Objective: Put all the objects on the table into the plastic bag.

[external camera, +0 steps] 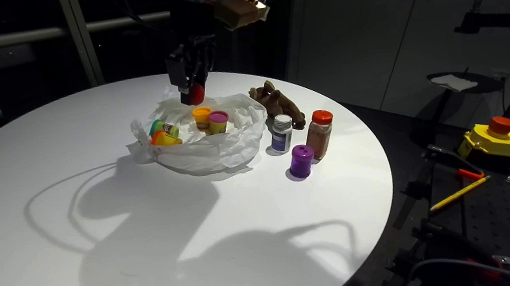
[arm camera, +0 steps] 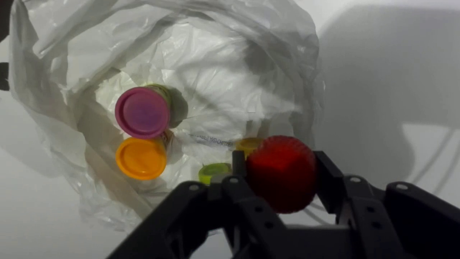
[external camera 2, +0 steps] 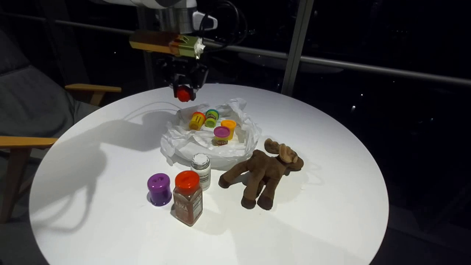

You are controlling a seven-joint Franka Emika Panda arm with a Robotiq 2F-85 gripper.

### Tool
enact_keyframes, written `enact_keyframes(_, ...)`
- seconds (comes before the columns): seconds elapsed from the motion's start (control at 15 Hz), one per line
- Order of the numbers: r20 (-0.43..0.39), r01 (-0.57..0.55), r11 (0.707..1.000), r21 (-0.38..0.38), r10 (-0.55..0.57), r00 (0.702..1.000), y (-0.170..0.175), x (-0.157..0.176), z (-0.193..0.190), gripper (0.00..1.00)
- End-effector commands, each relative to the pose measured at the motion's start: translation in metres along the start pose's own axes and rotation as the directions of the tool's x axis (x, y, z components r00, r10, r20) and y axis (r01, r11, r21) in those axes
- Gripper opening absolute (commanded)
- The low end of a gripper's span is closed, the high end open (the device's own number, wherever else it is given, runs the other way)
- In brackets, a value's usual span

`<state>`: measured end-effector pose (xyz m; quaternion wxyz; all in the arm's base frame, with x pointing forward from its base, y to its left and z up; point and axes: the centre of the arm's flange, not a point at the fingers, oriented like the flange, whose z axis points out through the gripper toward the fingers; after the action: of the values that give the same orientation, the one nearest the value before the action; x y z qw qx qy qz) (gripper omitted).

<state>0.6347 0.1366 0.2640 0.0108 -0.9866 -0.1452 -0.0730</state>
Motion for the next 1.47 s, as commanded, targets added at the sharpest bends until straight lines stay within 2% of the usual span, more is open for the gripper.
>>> enact_keyframes(0.0,-0.004,0.002,0.999,0.037,-0.002,1.0,0.016,0.03,0.024,0.23)
enact_keyframes(0.13,0.01,-0.01,0.999,0.035,0.01,1.0,0.027,0.031,0.042,0.23)
enact_keyframes(0.4,0.04,-0.03,0.999,0.019,0.029,0.999,0.036,0.031,0.105,0.23)
enact_keyframes(0.6,0.004,-0.024,0.999,0.032,0.024,1.0,0.033,0.032,0.138,0.23)
enact_keyframes(0.73,-0.036,-0.007,1.0,0.0,0.007,0.999,0.034,0.036,0.159,0.23)
enact_keyframes(0.93,-0.078,0.028,0.999,-0.033,-0.03,0.996,0.028,0.043,0.157,0.24)
enact_keyframes(1.0,-0.075,0.031,0.999,-0.042,-0.035,0.997,0.029,0.045,0.158,0.73)
enact_keyframes(1.07,-0.066,0.035,0.999,-0.041,-0.038,0.997,0.028,0.045,0.158,0.74)
enact_keyframes(1.13,-0.054,0.037,0.999,-0.039,-0.039,0.998,0.026,0.043,0.16,0.81)
enact_keyframes(1.2,-0.023,0.062,0.996,-0.063,-0.063,0.998,0.021,0.025,0.131,0.88)
enact_keyframes(1.33,-0.015,0.083,0.993,-0.086,-0.084,0.996,0.011,0.015,0.126,0.99)
enact_keyframes(1.4,-0.023,0.09,0.991,-0.097,-0.093,0.995,0.011,0.015,0.125,1.0)
